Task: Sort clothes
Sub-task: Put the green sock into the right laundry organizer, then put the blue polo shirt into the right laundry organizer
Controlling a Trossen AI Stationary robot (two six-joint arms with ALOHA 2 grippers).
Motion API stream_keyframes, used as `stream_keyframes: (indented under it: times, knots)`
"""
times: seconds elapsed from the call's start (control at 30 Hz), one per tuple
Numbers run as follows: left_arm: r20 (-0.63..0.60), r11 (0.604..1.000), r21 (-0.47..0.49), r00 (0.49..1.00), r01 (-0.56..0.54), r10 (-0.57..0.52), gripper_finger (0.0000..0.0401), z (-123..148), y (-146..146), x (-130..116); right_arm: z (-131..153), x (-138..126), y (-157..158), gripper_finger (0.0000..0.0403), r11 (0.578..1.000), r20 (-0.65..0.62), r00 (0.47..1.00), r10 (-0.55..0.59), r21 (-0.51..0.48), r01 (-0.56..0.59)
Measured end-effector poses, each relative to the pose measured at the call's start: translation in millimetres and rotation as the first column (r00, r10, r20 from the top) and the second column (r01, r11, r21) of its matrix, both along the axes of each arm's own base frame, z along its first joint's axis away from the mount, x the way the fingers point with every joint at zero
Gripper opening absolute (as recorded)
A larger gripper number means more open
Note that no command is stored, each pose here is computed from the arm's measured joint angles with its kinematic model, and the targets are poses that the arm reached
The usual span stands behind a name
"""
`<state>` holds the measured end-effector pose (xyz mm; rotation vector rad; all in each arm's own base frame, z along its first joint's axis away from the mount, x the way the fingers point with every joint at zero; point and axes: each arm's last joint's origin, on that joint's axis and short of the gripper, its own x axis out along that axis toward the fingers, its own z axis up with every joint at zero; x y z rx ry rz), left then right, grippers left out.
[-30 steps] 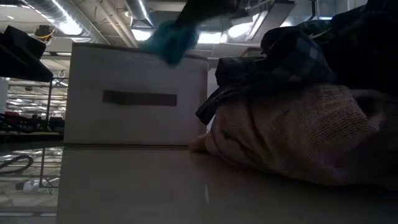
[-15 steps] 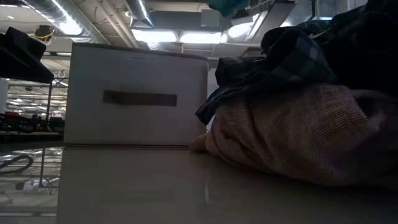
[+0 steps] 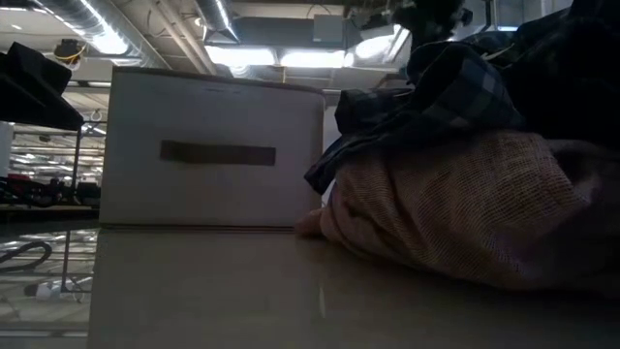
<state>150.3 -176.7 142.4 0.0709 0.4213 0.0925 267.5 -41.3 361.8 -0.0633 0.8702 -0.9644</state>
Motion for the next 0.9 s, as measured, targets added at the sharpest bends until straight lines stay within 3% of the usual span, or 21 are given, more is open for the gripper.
stream_keyframes:
  times: [0.43, 0.8, 0.9]
  knots:
    - [0.000, 1.000, -0.001, 1.000, 0.000, 0.000, 0.0127, 0, 0, 0, -4, -1, -39, 0.0016, 0.972, 0.094, 0.992, -0.089, 0.227, 0.066]
    - [0.002, 1.000, -0.014, 1.000, -0.006, 0.006, 0.0127, 0, 0, 0, -5, -1, -37, 0.0133, 0.963, 0.103, 0.992, -0.073, 0.266, 0.043]
    - [0.002, 1.000, -0.014, 1.000, -0.006, 0.006, 0.0127, 0, 0, 0, -4, -2, -31, 0.0160, 0.945, 0.116, 0.992, -0.044, 0.327, 0.004]
